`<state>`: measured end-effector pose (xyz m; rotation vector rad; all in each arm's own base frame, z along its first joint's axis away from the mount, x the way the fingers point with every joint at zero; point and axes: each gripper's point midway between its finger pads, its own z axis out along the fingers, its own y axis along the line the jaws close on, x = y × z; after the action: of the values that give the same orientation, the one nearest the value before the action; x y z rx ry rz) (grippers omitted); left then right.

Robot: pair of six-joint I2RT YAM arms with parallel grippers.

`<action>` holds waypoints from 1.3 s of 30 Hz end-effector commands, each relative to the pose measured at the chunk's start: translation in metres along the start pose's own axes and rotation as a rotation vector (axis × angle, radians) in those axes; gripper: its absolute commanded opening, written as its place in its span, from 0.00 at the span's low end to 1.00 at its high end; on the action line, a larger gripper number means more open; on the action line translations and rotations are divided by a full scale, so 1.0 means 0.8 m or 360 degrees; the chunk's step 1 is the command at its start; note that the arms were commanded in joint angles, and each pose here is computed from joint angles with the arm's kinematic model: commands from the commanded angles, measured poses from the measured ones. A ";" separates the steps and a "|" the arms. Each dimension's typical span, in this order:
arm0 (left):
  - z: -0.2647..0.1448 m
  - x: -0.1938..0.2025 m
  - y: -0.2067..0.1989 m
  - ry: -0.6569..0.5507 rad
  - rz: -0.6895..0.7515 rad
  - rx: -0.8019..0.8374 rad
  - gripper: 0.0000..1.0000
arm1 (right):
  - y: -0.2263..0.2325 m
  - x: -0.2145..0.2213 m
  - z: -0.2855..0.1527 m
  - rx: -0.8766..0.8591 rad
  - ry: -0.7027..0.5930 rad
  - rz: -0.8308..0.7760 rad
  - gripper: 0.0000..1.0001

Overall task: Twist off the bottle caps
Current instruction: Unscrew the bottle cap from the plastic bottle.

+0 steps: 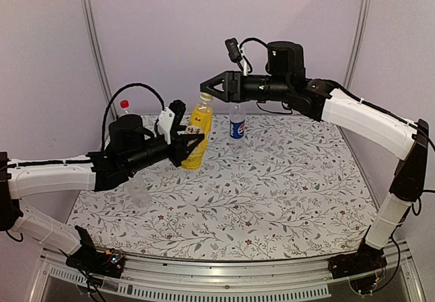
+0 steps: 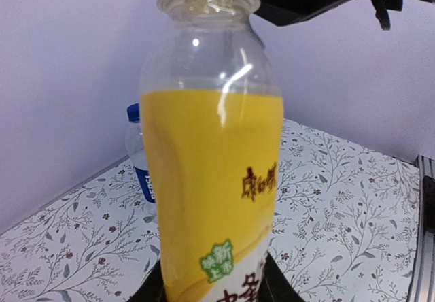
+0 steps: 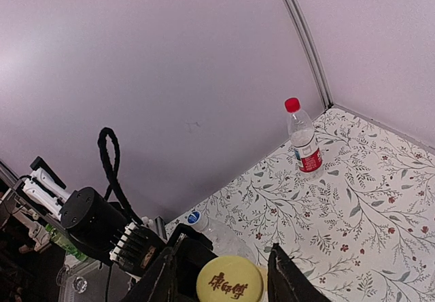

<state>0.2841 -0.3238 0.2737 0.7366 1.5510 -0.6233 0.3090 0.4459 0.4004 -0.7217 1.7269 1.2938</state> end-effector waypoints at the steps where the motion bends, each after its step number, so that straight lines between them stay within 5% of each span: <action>1: -0.004 -0.026 -0.004 -0.0072 0.0018 0.0002 0.29 | 0.010 0.000 0.001 -0.0044 -0.0002 -0.0019 0.43; 12: -0.004 -0.027 -0.004 -0.0075 0.0019 0.0002 0.29 | 0.006 0.007 0.005 -0.0040 0.0024 -0.0012 0.36; 22: -0.004 -0.026 -0.004 -0.0074 0.0019 0.0000 0.29 | 0.004 0.009 0.006 -0.0031 0.0030 -0.0016 0.46; 39: -0.003 -0.025 -0.005 -0.0071 0.0011 0.0003 0.29 | -0.005 0.019 0.011 0.0031 0.0058 -0.0041 0.42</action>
<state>0.2842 -0.3237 0.2737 0.7363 1.5509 -0.6189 0.3053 0.4482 0.3986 -0.7497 1.7194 1.2786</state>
